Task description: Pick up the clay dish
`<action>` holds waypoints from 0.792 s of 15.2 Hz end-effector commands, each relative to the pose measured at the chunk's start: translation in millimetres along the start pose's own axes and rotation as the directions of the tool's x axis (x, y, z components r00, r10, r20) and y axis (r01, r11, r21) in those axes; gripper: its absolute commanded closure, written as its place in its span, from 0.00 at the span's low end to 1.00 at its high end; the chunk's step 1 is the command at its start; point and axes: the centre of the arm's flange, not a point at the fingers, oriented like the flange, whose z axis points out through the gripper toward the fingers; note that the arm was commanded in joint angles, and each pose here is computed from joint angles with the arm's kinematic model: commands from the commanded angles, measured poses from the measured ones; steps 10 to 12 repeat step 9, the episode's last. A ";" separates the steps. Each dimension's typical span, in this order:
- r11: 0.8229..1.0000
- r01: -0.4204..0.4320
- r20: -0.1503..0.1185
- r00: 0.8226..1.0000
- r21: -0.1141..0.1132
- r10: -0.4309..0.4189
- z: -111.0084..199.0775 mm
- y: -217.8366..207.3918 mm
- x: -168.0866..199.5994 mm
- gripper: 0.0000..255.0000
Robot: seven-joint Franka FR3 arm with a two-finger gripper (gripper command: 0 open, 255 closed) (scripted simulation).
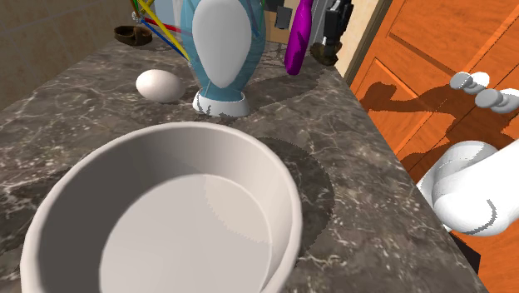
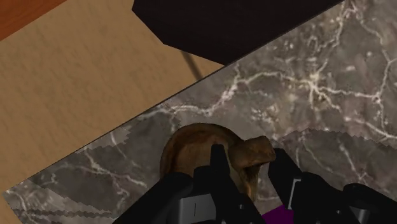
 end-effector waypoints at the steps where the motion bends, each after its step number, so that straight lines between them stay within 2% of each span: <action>1: 1.000 0.000 0.000 1.000 0.000 0.000 -10.1 -0.4 -1.3 1.00; 7: 1.000 0.000 0.000 1.000 0.000 0.000 -41.5 -0.2 -5.4 1.00; 12: 1.000 0.000 0.000 1.000 0.000 0.000 -42.3 -0.2 -5.5 1.00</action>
